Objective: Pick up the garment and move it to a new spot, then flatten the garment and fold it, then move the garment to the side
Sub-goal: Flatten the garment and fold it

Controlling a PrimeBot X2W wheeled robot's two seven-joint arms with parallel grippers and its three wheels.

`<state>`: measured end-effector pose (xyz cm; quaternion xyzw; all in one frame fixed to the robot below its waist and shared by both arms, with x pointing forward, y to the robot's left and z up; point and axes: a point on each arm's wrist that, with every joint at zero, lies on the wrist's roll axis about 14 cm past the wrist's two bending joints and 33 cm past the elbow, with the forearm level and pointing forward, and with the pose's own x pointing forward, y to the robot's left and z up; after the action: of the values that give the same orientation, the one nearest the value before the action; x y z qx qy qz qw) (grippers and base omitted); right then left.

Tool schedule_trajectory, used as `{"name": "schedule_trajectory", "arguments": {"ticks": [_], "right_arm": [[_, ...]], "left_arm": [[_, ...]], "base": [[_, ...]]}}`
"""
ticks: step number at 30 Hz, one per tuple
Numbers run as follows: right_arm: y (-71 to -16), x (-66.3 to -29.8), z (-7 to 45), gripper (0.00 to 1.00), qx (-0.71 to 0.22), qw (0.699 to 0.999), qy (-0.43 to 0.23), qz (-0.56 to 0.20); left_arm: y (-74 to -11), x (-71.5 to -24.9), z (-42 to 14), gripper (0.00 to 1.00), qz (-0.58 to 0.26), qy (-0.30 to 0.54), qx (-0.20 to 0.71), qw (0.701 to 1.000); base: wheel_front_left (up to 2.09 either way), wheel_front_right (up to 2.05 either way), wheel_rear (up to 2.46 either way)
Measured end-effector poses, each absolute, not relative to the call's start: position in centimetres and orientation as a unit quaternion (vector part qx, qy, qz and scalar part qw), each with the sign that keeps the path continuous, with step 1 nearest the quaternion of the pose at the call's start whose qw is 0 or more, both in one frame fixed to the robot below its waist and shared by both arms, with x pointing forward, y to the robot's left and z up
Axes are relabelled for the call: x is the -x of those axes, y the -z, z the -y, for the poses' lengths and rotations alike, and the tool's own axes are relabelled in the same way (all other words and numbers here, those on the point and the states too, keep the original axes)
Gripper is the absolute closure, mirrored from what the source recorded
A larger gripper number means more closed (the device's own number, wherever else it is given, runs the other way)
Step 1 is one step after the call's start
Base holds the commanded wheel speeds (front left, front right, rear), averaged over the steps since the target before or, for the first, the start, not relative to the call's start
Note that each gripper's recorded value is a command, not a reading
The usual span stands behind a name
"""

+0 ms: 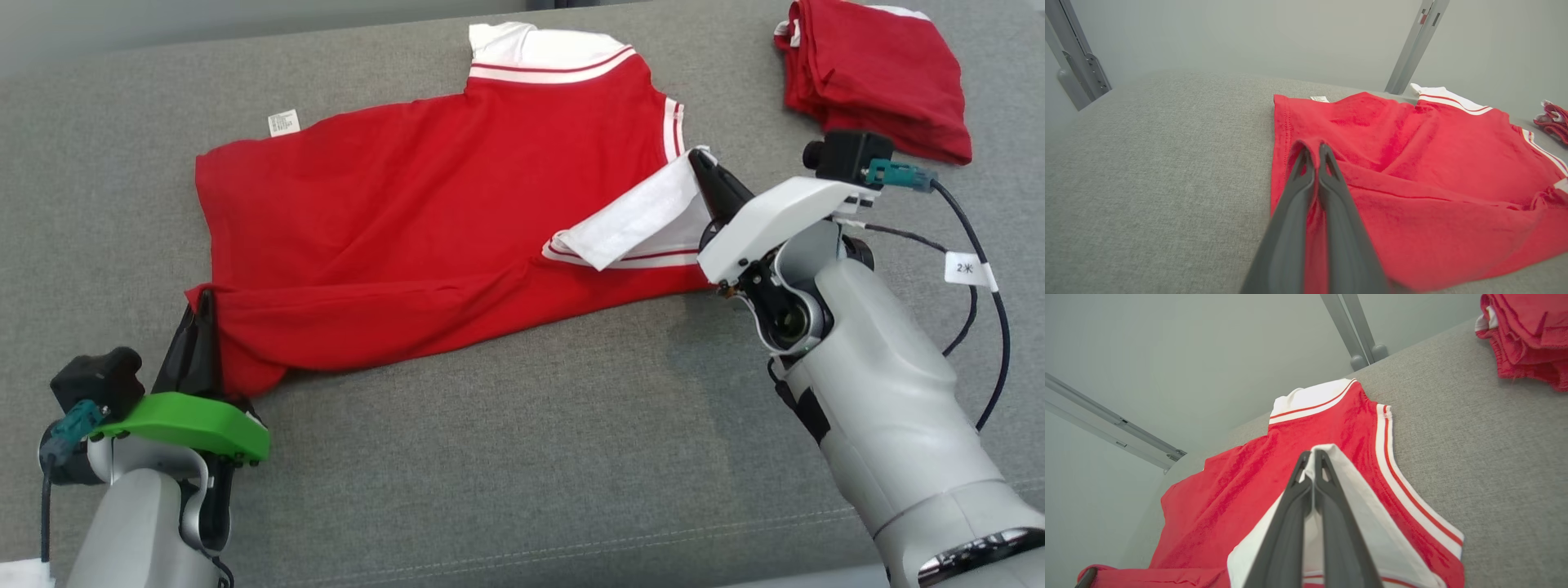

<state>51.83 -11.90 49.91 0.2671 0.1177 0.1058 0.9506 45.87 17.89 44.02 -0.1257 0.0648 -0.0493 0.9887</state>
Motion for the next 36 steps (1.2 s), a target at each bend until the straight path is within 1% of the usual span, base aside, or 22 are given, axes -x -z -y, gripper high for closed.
{"name": "schedule_trajectory", "arguments": {"ticks": [9,14,18,24,25,26,27,36], "right_arm": [[-47.5,-55.9,11.0,1.00,-0.246,0.953,-0.095,-0.151],[-46.4,-57.3,10.2,1.00,-0.239,0.953,-0.094,-0.161],[-46.3,-58.5,10.0,1.00,-0.237,0.955,-0.088,-0.153],[-45.7,-59.5,9.5,1.00,-0.229,0.957,-0.086,-0.155],[-45.8,-59.6,9.4,0.65,-0.225,0.959,-0.088,-0.151],[-45.7,-59.5,9.1,0.00,-0.216,0.960,-0.093,-0.150],[-45.7,-59.5,9.0,0.00,-0.214,0.960,-0.095,-0.150],[-47.3,-58.0,9.0,0.00,-0.189,0.969,-0.115,-0.114]], "left_arm": [[-42.5,-48.4,-17.9,1.00,-0.084,0.054,0.118,0.988],[-41.4,-48.9,-18.2,1.00,-0.098,0.050,0.117,0.987],[-40.8,-49.1,-18.5,1.00,-0.105,0.045,0.116,0.987],[-40.2,-49.0,-18.7,1.00,-0.112,0.041,0.117,0.986],[-40.1,-49.0,-18.7,0.86,-0.114,0.041,0.116,0.986],[-40.1,-48.9,-18.9,0.27,-0.114,0.040,0.114,0.986],[-40.2,-48.9,-18.9,0.00,-0.113,0.039,0.113,0.986],[-41.5,-48.0,-19.4,0.00,-0.095,0.033,0.108,0.989]], "base": [[0.00,0.00,0.00],[0.00,0.00,0.00],[0.00,0.00,0.00],[0.00,0.00,0.00],[0.00,0.00,0.00],[0.00,0.00,0.00],[0.00,0.00,0.00],[0.00,0.00,0.00]]}}
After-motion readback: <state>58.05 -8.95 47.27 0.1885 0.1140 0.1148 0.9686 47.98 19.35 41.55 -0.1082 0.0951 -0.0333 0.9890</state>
